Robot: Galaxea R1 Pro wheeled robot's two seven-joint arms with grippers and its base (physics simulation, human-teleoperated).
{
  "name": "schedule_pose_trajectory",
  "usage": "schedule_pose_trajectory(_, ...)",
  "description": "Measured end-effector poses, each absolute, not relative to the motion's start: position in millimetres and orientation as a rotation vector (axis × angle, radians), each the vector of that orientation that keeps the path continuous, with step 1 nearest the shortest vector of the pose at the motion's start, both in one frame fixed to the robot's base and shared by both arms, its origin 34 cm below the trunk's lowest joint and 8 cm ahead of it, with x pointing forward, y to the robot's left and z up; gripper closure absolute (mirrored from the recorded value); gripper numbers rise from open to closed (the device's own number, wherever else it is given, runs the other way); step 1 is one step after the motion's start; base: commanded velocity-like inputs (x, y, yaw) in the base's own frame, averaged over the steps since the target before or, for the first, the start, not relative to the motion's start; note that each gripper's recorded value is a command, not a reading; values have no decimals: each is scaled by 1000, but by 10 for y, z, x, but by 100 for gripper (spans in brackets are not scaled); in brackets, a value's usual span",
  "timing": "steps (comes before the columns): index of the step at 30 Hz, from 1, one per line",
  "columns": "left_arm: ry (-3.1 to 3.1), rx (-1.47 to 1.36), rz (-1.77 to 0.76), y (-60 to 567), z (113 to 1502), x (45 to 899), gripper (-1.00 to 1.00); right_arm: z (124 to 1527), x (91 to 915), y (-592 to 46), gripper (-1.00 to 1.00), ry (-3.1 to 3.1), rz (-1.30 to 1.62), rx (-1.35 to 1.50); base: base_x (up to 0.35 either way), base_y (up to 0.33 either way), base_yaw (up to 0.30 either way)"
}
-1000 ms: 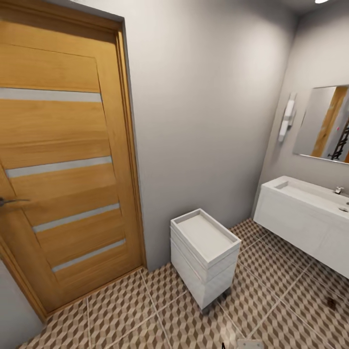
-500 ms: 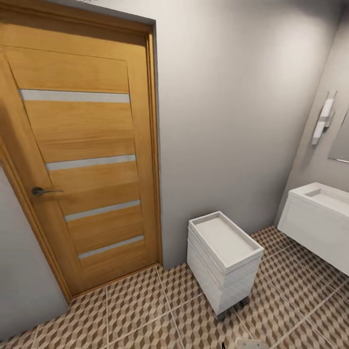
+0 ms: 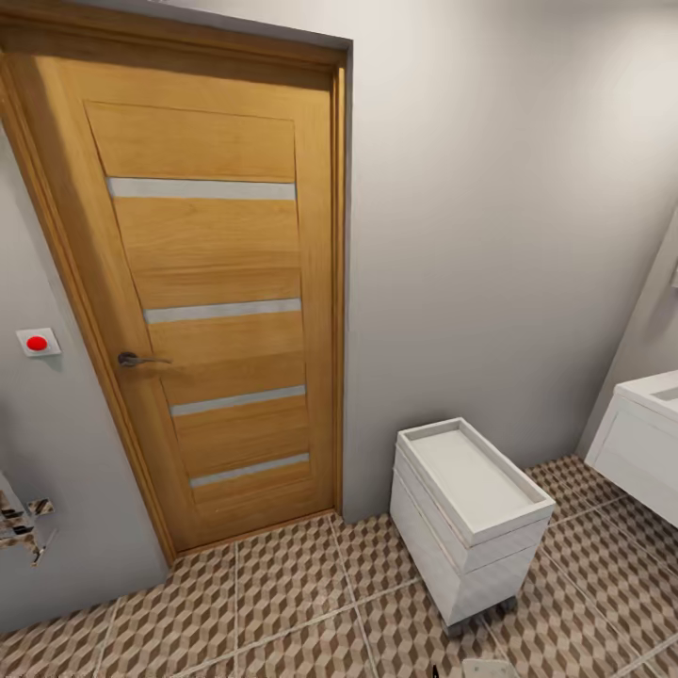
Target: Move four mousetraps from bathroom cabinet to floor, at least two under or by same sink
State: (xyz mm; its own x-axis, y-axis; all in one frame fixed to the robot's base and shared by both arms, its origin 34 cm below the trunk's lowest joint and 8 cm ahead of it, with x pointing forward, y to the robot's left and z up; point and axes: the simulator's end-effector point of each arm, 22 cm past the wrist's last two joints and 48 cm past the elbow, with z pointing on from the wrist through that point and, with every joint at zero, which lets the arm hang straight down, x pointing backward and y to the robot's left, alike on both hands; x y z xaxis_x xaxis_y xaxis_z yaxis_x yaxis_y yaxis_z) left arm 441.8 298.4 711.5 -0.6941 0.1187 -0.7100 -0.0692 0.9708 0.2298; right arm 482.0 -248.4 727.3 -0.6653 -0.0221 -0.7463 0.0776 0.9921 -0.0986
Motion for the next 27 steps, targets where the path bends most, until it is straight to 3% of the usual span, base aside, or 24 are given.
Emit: schedule_pose_trajectory(27,2312,33,310,3016,7127,4431,-100,7356,4910,-2630,-100,2232,-11,-93,0,0,25)
